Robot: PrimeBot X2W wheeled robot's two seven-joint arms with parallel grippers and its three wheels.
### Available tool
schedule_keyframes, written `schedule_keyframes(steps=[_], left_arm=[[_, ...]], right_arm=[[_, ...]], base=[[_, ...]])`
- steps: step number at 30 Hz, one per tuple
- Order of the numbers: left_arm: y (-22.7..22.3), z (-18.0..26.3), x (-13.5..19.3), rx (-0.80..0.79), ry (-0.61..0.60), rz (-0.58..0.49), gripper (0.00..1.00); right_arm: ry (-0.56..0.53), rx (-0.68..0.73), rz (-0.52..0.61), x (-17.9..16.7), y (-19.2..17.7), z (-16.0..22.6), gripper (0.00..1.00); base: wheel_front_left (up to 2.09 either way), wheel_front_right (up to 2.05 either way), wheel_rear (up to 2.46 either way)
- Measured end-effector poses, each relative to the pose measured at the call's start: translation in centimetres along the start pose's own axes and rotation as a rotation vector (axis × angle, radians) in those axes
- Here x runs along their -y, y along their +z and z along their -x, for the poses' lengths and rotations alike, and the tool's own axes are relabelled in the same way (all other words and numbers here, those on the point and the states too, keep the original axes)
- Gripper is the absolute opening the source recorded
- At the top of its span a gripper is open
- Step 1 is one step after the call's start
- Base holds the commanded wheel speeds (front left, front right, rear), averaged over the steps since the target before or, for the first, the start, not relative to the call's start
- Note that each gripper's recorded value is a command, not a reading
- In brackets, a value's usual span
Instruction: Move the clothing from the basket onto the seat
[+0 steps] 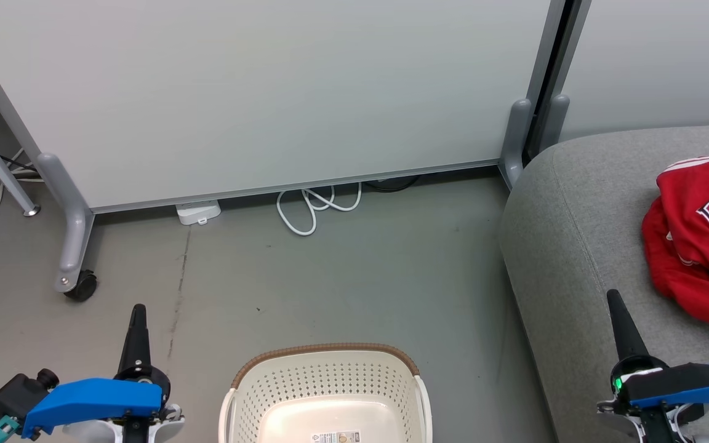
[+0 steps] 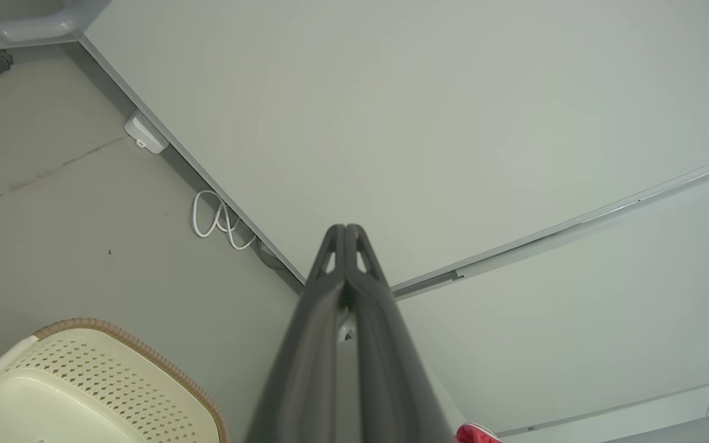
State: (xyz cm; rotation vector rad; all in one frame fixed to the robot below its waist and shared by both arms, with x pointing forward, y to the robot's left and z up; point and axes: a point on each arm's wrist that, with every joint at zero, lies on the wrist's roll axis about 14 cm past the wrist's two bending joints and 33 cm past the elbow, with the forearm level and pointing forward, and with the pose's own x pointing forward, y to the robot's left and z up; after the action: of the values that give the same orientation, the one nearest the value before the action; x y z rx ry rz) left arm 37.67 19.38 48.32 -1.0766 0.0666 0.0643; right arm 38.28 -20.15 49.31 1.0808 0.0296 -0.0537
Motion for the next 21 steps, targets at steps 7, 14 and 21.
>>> schedule_keyframes(steps=[7, 14, 21], left_arm=[[0.25, -0.12, 0.09, 0.001, -0.004, 0.083, 0.0], [0.5, -0.33, 0.4, 0.002, -0.015, 0.15, 0.0], [0.58, -0.41, 0.52, -0.001, -0.022, 0.214, 0.0]], right_arm=[[0.0, -0.004, -0.083, -0.01, 0.01, -0.02, 0.0], [0.002, -0.006, -0.149, -0.06, 0.05, -0.04, 0.0], [0.008, -0.008, -0.212, -0.23, 0.11, -0.13, 0.0]], base=[[0.0, 0.0, 0.0], [0.0, 0.0, 0.0], [0.0, 0.0, 0.0]])
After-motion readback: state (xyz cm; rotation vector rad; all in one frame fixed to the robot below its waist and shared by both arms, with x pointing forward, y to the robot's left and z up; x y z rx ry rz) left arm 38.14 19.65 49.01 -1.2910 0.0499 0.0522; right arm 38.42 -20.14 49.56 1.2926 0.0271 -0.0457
